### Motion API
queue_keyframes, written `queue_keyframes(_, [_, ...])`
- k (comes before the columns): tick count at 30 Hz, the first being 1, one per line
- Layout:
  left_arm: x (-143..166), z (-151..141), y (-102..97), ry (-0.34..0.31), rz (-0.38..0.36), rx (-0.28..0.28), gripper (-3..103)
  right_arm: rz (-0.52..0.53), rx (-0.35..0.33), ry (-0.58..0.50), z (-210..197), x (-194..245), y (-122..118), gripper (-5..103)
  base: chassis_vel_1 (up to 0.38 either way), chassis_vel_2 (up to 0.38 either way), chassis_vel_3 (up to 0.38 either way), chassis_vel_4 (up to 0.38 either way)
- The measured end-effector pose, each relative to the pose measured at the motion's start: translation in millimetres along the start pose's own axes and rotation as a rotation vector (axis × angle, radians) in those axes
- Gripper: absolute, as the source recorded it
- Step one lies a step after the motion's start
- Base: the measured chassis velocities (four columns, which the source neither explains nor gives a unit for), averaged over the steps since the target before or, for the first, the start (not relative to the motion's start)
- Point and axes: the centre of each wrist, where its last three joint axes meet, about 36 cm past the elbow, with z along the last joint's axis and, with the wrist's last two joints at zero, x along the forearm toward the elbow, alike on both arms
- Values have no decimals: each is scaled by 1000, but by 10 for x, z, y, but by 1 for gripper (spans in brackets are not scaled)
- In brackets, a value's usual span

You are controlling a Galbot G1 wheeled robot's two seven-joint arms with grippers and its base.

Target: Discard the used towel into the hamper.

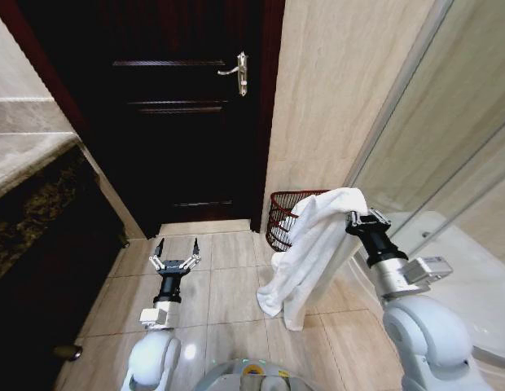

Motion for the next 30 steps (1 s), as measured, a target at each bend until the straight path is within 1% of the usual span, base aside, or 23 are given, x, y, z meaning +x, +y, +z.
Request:
queue_keyframes(19, [-43, -90, -17, -19, 3, -19, 100, 1, 2, -4, -20, 13, 2, 8, 0, 0, 0, 0])
queue_keyframes(30, [-79, -123, -44, -20, 4, -20, 100, 11, 4, 1, -21, 20, -19, 8, -2, -3, -5, -3])
